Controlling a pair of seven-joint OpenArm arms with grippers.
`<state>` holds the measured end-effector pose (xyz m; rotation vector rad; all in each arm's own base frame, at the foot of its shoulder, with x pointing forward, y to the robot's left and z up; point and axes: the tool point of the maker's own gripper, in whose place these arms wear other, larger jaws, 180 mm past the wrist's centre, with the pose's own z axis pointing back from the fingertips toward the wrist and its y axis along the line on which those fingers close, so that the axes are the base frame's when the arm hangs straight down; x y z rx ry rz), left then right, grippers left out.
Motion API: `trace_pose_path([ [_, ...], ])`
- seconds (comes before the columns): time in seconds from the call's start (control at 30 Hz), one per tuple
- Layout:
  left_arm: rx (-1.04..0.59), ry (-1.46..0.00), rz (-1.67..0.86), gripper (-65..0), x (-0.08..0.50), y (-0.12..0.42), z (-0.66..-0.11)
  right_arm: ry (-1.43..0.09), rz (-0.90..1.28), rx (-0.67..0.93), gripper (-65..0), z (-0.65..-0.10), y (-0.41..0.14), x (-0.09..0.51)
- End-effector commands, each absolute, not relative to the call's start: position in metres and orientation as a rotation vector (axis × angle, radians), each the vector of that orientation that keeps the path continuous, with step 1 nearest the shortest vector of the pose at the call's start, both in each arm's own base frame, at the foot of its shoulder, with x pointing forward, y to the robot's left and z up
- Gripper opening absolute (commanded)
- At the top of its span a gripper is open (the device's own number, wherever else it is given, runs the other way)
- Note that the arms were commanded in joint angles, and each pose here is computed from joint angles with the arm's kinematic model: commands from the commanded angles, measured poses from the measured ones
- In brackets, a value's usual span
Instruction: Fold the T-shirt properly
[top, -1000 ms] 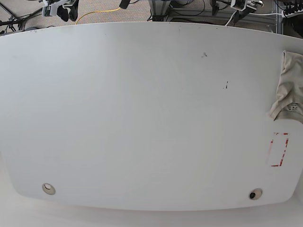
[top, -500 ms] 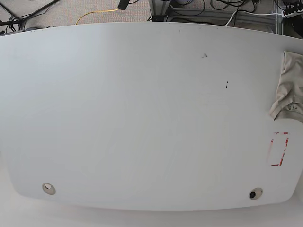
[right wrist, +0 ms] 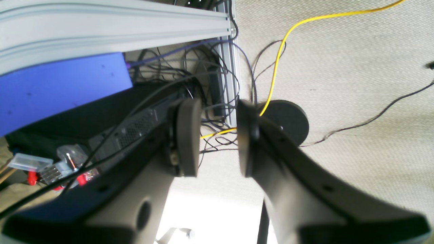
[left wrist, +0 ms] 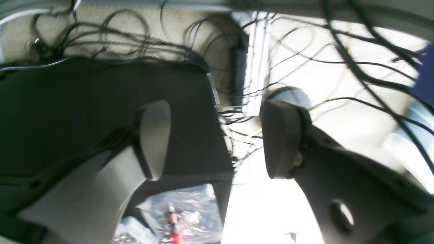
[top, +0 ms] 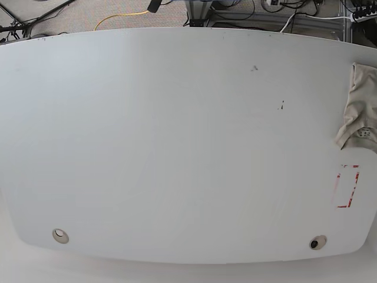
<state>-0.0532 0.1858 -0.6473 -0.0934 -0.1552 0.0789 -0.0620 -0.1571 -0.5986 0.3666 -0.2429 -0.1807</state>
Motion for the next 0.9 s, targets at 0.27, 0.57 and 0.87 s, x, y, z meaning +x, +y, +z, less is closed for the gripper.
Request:
trace_pose_path([
  [0.27, -0.003, -0.081, 0.073, -26.2, -0.035, 0.205, -0.655, -0.109, -0.177, 0.288, -47.4, -0.630, -0.157, -0.072],
  [0.57, -0.023, -0.078, -0.024, -26.2, -0.024, 0.197, -0.657, -0.090, -0.159, 0.253, -47.2, -0.637, -0.148, -0.070],
  [0.87, -0.036, -0.079, -0.025, -26.2, -0.024, 0.188, -0.657, -0.067, -0.118, 0.227, -47.2, -0.640, -0.136, -0.076],
])
